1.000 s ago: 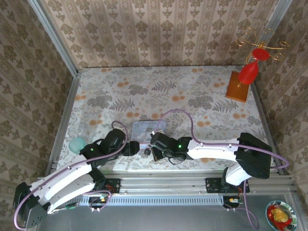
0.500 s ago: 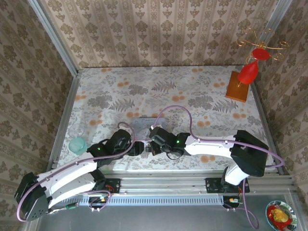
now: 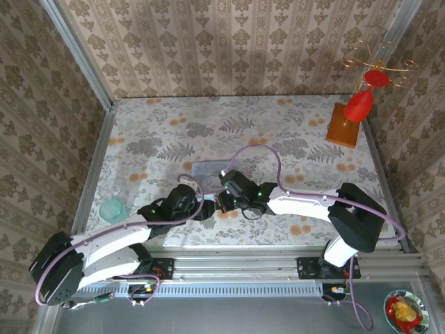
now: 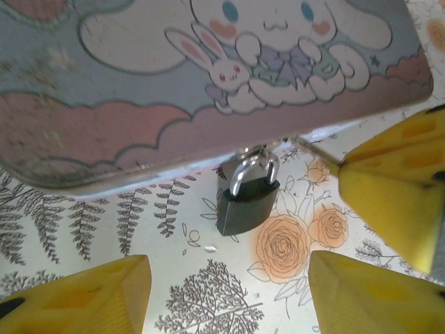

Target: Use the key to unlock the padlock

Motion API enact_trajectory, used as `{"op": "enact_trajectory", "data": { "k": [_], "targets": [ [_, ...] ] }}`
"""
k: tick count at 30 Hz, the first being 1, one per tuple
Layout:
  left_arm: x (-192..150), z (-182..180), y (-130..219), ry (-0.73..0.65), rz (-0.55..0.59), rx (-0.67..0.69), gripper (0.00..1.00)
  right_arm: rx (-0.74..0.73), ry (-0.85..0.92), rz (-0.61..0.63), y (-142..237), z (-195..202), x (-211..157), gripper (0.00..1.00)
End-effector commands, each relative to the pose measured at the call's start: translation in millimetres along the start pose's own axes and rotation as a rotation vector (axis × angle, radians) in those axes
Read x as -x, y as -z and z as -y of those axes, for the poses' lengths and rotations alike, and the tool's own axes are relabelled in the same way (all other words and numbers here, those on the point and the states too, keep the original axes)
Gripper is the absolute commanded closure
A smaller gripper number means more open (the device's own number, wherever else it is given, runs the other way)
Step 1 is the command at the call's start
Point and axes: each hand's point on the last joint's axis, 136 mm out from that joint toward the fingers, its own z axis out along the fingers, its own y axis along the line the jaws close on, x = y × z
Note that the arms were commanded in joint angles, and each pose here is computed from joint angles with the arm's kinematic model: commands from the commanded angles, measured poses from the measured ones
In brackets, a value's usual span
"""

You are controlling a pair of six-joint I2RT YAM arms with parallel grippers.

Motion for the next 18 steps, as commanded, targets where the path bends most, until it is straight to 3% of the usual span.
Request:
{"op": "enact_trajectory", "data": {
  "k": [1,18],
  "targets": [
    [13,11,-4,-0.027,0.056,-0.039,0.38,0.050,0.033,0.024,4,-9,13,1.00],
    [14,5,-40,0.013,0.068,-0.023,0.38,0.148,-0.105,0.124,35,-4,1,1.00]
  ]
}}
